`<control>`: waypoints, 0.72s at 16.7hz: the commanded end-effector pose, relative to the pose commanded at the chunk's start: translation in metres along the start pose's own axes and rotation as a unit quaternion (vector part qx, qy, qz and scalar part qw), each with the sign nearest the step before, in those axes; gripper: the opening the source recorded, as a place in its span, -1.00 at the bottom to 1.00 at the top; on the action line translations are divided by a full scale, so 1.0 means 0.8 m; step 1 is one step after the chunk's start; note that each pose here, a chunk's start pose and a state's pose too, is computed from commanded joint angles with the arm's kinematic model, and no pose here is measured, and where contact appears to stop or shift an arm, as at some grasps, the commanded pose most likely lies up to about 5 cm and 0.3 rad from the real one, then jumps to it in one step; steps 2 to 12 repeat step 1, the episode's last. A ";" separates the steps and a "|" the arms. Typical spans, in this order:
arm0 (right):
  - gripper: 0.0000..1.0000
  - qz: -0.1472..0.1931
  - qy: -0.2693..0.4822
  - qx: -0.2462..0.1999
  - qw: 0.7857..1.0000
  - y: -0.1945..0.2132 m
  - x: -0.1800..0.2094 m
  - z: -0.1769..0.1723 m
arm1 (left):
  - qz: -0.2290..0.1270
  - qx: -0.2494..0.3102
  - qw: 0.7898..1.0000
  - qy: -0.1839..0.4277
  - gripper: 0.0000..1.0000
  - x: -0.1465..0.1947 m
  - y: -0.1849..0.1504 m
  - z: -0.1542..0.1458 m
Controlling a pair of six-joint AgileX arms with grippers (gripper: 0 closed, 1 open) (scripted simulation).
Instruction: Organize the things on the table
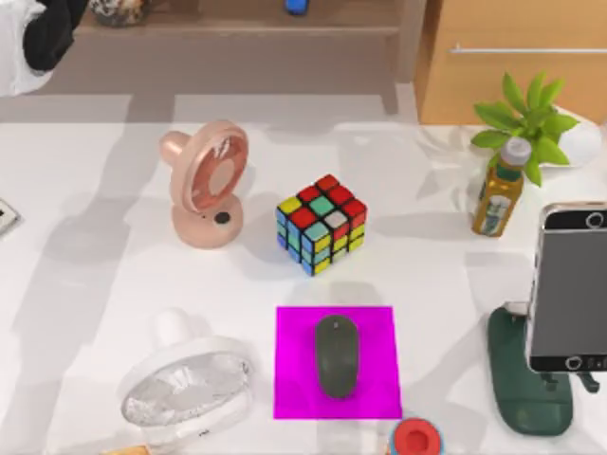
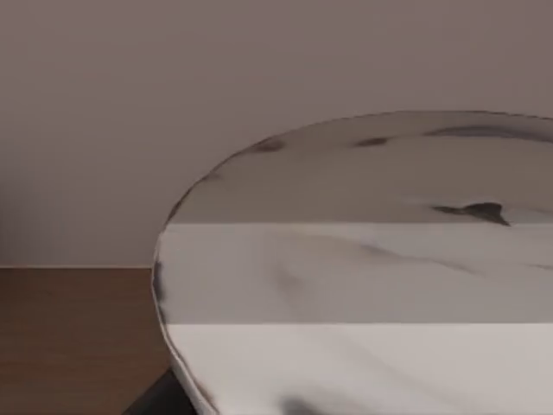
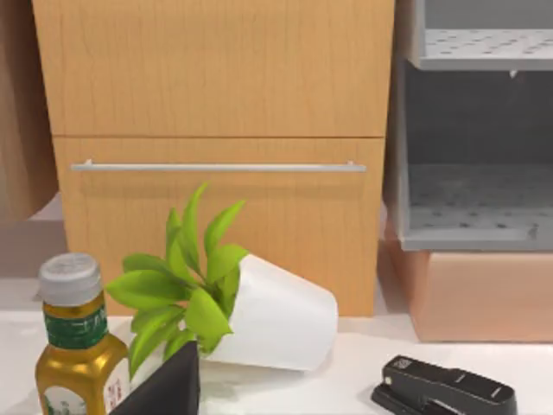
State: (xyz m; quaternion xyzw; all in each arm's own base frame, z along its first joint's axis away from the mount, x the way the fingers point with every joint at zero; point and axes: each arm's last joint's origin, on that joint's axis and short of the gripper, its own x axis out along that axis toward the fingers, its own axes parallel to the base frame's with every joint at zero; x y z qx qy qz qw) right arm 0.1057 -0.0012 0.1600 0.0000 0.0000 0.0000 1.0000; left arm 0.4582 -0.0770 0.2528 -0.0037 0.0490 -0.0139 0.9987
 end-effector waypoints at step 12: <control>1.00 0.000 0.000 0.000 1.000 0.000 0.000 0.000 | 0.000 0.000 1.000 0.000 1.00 0.000 0.000 0.000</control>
